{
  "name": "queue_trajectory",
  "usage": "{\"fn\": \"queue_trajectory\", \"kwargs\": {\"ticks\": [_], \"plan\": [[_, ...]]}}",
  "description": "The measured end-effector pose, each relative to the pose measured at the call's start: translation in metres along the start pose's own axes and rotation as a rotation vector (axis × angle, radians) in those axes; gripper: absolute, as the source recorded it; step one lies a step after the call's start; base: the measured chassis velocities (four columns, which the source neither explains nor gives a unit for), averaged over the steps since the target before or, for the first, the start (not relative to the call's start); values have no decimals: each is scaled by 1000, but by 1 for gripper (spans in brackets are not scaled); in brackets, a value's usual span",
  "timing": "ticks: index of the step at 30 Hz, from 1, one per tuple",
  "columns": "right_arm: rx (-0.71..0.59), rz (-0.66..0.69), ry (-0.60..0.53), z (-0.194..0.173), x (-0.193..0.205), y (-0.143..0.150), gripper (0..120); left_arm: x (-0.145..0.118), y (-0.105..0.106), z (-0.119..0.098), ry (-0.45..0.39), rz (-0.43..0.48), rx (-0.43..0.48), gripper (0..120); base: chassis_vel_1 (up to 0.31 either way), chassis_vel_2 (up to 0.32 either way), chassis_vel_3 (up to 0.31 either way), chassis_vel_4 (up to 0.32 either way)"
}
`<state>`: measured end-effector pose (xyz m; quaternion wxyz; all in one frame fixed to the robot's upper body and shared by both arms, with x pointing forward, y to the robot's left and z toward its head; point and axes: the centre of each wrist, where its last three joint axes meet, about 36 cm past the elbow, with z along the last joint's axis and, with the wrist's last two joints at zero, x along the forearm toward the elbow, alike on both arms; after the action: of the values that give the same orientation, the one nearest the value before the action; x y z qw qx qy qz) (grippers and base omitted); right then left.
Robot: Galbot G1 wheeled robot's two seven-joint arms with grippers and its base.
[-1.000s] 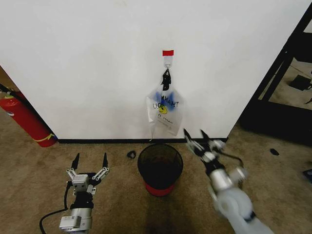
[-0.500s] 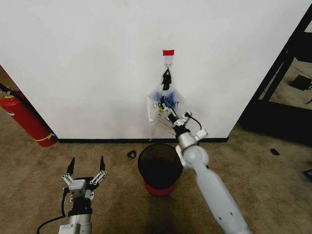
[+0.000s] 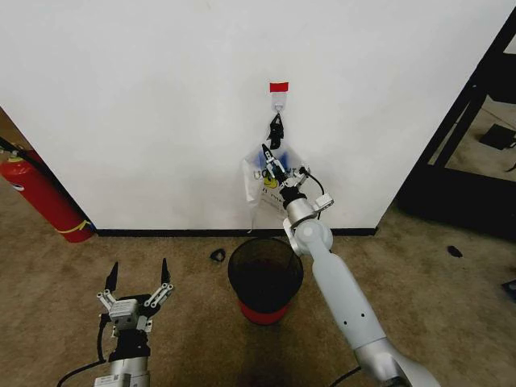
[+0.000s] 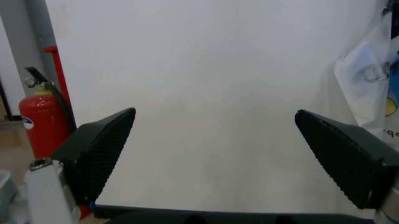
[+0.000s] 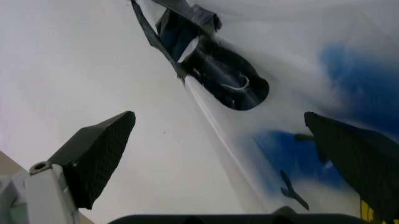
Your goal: Pick up the garbage bag from the wall and place it over the trash bin.
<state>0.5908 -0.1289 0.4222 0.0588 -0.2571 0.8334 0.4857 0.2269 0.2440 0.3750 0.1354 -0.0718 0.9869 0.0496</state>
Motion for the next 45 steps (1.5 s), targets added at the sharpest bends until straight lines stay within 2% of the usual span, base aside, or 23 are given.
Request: {"fn": "queue_trajectory", "kwargs": {"ticks": [19,42,45], "plan": [[-4,-31,4,-1,-30,2,100,2,-2,0,1,-5,14,100,0,0,0,0],[-5,-64,-25,-21,-25,7,100,2,-3,-3,-15,1,22,100,0,0,0,0],[-12,-65,-29,-22,-25,7,96,3,-3,-4,-15,1,23,100,0,0,0,0]]}}
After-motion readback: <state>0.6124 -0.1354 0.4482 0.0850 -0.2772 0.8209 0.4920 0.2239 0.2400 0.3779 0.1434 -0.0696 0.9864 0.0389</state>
